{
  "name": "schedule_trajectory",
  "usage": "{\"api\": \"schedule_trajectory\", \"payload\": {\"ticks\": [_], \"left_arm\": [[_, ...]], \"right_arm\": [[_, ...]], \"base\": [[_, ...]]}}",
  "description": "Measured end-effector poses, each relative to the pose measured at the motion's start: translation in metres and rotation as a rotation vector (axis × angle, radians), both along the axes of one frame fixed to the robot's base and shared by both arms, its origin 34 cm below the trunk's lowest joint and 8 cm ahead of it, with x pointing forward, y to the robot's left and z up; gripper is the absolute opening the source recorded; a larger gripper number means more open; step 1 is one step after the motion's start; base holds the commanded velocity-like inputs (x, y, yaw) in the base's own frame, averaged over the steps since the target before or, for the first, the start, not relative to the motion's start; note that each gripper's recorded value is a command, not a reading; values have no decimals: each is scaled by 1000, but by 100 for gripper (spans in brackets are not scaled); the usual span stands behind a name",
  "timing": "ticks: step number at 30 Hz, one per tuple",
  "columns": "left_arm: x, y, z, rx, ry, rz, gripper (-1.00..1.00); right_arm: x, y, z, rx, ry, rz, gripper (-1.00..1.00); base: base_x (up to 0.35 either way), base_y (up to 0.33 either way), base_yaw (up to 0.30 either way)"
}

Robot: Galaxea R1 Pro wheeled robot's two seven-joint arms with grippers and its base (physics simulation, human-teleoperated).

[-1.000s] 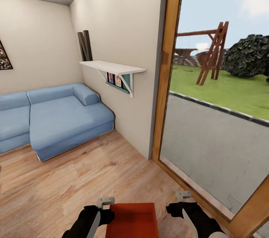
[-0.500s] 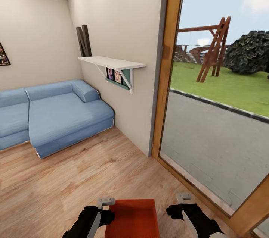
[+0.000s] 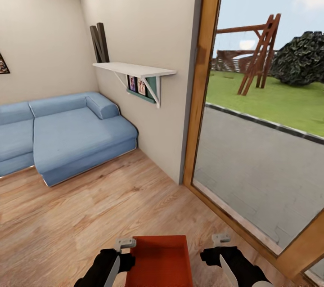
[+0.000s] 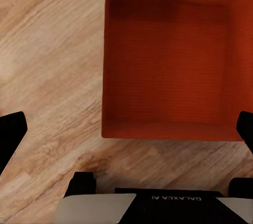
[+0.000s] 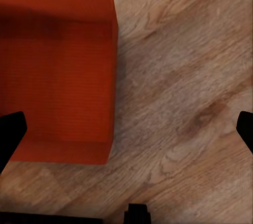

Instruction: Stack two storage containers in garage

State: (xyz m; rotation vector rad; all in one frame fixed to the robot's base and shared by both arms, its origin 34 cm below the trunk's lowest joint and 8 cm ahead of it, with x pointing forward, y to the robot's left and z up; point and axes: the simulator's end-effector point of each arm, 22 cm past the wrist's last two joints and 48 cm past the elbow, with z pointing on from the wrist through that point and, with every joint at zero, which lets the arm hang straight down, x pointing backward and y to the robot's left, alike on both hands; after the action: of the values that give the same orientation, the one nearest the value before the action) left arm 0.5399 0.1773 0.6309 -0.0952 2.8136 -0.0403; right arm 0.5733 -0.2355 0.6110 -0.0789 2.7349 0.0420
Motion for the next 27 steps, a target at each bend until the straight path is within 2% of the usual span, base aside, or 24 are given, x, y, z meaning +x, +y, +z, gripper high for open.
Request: {"api": "schedule_trajectory", "payload": {"ticks": [5,10,20,23,27], "left_arm": [[9,10,-7,31,-42,20,100],[16,37,-12,139,-81,76,100],[11,36,-34,149,-68,82,100],[5,32,-44,146,-48,73,100],[1,31,-55,147,-35,64,100]], "right_arm": [[0,0,-10,1,-1,0,100],[-5,0,-23,1,8,0,100],[-9,0,-46,2,20,-2,100],[-6,1,-53,7,-19,-2,100],[-11,5,-65,13,-22,3,100]], "base": [[0,0,0],[0,0,0],[0,0,0],[0,0,0],[0,0,0]]}}
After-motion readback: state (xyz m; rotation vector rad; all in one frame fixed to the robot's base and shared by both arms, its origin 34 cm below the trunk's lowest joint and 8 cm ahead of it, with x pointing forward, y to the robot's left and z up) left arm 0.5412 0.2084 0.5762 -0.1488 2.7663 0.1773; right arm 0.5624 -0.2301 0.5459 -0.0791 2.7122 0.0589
